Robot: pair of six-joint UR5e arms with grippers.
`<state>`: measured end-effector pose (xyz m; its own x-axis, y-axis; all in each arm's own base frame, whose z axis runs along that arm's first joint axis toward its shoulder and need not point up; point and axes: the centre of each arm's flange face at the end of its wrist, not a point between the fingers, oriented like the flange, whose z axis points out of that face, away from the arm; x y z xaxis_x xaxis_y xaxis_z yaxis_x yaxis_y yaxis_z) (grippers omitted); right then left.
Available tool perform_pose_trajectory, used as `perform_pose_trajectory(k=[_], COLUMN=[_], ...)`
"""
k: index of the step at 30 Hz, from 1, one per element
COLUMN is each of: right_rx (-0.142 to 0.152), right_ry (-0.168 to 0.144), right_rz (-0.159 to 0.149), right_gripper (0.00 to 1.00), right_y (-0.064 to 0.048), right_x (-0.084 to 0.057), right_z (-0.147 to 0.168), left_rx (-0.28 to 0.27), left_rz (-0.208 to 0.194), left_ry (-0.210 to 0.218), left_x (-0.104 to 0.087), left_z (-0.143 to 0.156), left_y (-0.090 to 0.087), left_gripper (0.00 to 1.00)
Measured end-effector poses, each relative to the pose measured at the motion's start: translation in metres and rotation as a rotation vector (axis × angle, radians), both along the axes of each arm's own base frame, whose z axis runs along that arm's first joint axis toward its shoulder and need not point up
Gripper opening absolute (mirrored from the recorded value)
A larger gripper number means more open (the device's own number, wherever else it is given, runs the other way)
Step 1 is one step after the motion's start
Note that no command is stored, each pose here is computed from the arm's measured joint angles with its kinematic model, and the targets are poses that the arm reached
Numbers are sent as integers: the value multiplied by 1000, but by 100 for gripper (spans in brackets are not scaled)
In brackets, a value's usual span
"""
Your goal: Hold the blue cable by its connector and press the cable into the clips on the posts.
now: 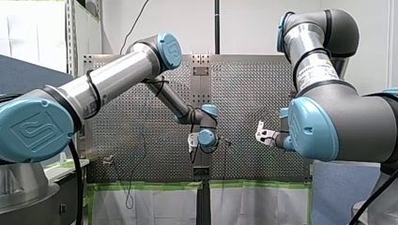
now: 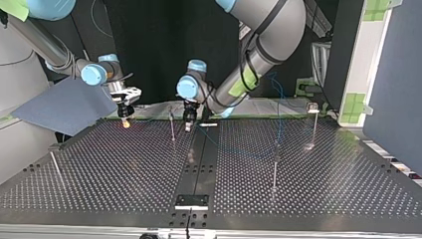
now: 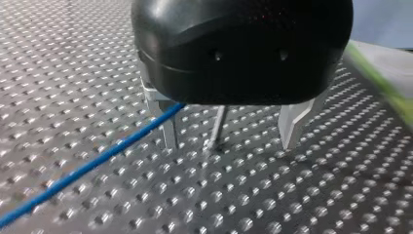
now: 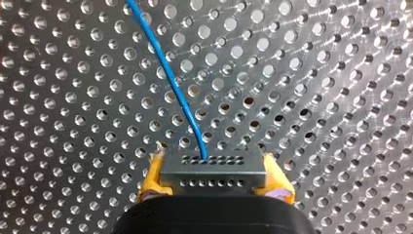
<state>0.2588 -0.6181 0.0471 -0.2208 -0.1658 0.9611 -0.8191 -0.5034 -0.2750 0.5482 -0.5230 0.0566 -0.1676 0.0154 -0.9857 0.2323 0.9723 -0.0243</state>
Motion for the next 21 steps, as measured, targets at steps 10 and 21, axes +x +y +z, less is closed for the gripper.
perform_pose_trajectory(k=[10,21], right_rx=[10,17], right_ry=[1,1], right_rz=[10,10], right_gripper=[0,0], right_y=[2,2], right_x=[0,0], right_z=[-2,-3], left_rx=[65,96], left_rz=[-5,-5], left_ry=[53,124], left_x=[-41,-82], left_z=[-2,6], left_y=[-23,-36], left_gripper=[100,100])
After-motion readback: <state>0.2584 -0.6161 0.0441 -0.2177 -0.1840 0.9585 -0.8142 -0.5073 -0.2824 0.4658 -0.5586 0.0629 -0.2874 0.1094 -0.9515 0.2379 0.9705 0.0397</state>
